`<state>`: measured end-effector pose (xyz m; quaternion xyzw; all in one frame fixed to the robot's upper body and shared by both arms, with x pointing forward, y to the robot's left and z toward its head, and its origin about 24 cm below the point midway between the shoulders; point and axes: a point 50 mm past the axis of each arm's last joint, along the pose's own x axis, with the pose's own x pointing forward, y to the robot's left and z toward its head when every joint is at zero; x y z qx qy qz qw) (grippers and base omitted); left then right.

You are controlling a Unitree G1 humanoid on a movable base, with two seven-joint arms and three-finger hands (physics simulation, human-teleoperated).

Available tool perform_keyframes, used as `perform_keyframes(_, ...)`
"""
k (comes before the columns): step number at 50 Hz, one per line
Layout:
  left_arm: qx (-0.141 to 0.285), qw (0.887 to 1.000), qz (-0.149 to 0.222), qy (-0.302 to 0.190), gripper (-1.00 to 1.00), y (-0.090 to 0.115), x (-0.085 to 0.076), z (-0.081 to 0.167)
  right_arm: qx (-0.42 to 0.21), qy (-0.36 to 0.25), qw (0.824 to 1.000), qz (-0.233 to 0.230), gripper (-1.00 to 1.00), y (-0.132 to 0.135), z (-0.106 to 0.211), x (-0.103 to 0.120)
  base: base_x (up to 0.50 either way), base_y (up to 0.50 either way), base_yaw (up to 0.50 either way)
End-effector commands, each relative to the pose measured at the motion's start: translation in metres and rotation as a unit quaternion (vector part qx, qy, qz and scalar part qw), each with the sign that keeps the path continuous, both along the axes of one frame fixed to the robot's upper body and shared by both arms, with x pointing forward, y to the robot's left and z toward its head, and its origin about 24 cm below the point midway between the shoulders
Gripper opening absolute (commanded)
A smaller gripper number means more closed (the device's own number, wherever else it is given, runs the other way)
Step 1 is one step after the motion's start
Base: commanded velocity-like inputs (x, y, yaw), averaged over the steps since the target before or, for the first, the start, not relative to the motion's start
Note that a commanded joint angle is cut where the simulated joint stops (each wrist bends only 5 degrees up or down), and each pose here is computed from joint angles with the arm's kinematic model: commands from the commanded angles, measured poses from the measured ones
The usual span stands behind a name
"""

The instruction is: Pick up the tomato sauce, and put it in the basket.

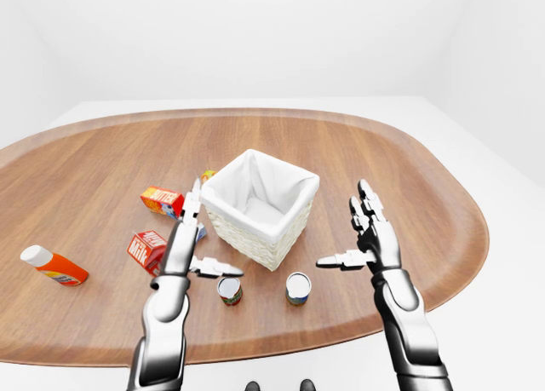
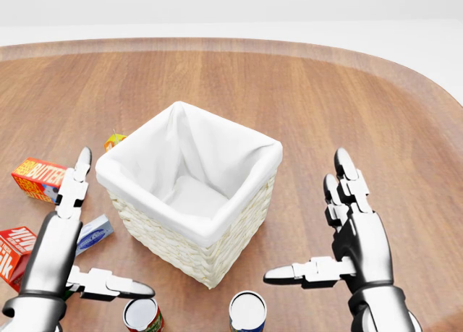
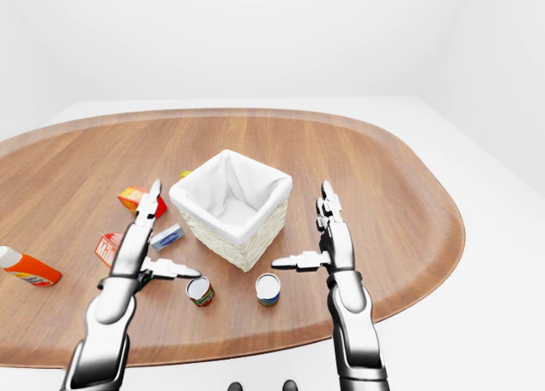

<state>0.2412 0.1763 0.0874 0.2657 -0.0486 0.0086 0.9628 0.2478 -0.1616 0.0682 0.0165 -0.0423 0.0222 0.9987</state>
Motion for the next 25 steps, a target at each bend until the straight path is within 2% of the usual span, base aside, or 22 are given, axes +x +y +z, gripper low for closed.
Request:
perform_keyframes(1, 0.022, 1.0, -0.001, -0.004, 1.0, -0.0003, -0.0017, 0.0043, 0.0, 0.001, 1.0, -0.001, 1.0, -0.0002, 0.0003, -0.0005, 0.0, 0.0, 0.0)
perform_keyframes(15, 0.03, 1.0, 0.0, 0.0, 1.0, -0.0017, -0.0027, -0.0018, 0.0, 0.003, 1.0, -0.002, 1.0, -0.0011, -0.0015, 0.0013, 0.0, 0.0, 0.0)
perform_keyframes(25, 0.027, 1.0, -0.004, -0.007, 1.0, -0.0055, -0.0103, 0.0026, 0.002, 0.005, 1.0, -0.005, 1.0, -0.0034, -0.0027, 0.0052, 0.0, 0.0, 0.0)
